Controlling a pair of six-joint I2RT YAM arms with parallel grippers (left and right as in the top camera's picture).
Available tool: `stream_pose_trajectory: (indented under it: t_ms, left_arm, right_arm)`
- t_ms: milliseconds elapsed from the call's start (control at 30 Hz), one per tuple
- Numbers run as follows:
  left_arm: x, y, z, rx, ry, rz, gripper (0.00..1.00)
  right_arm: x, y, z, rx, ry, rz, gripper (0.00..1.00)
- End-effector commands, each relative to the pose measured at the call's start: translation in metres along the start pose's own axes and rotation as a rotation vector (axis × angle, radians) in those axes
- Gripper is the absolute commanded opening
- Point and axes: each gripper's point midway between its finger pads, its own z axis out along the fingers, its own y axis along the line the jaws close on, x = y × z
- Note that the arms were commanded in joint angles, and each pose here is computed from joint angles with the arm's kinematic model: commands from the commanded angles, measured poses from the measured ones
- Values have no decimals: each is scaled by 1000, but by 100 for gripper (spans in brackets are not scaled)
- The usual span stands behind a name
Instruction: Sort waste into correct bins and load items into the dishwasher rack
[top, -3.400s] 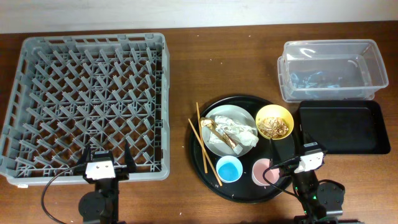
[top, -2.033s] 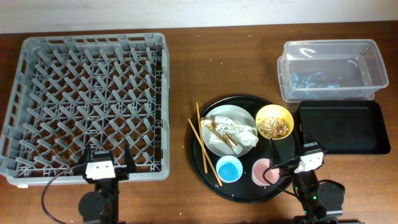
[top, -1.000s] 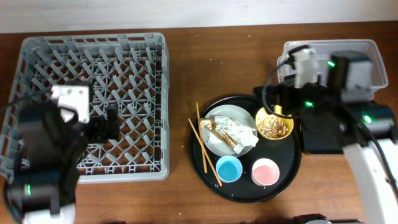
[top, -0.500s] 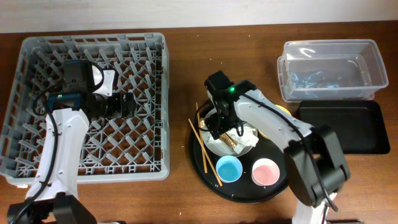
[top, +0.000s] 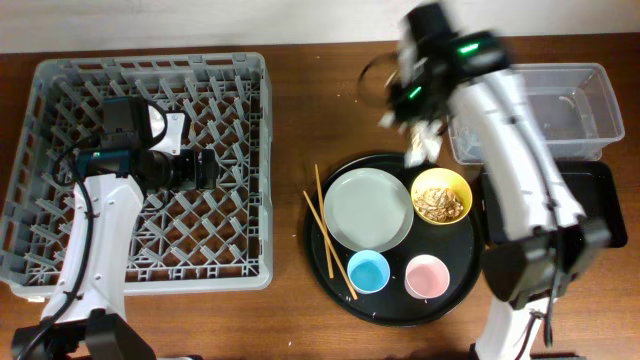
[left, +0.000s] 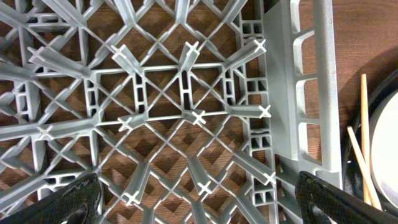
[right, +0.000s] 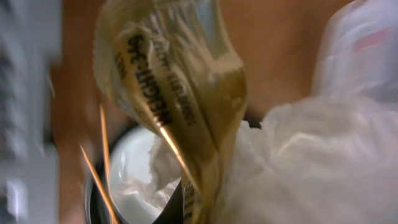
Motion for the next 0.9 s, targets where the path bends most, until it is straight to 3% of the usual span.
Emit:
stream_pose_trajectory:
  t_ms: [0,67,100,167,267,300,367,400,500,533,567,633,700,767,867]
  left_arm:
    - [-6,2,-5,-16,-20,-6,99]
    - [-6,2,-5,-16,-20,-6,99]
    - [-6,2,-5,-16,-20,-6,99]
    - [-6,2,-5,-16,-20,-6,99]
    - [-6,2,-5,-16,-20,-6,99]
    - [-5,2,-5,-16,-19,-5,99]
    - [-5,1,-5,-15,-19,-4,99]
    - [-5,1,-5,-15,-19,-4,99]
    - [-6,2,-5,-16,-23,-3,99]
    - [-7,2,-5,-16,-23,-4,99]
    - [-9,1,-7,-16,-31,-2,99]
    - [-26,-2,-25,-13,-85,-2,99]
    - [-52,-6,-59,-24,-191,11,99]
    - [-47,4,-63,-89,-177,3,99]
    - [-28,22,-63,-184,-98,-19,99]
  right_arm:
    - [-38,-110,-39,79,-180,410,4]
    - [-53,-221,-31,134,-304,841,4]
    - [-56,-243,-21,145,-330,928,4]
    - [-56,-281,20,223,-335,1054,4]
    - [-58,-291,69,221,-300,1055,4]
    - [-60,-292,70,218,-307,1055,13]
    - [-64,-293,68,209,-320,1036,77]
    - [-72,-285,62,154,-320,929,96]
    - [-84,-267,16,94,-338,765,98]
    - [-84,-235,-28,10,-332,596,99]
    - [-79,-215,-48,-46,-314,535,99]
    - [-46,-159,-84,-123,-205,467,91]
    - [-15,-73,-78,-169,-45,275,68]
    - [2,-19,-51,-128,62,177,68]
    - [56,8,-24,-63,257,116,69]
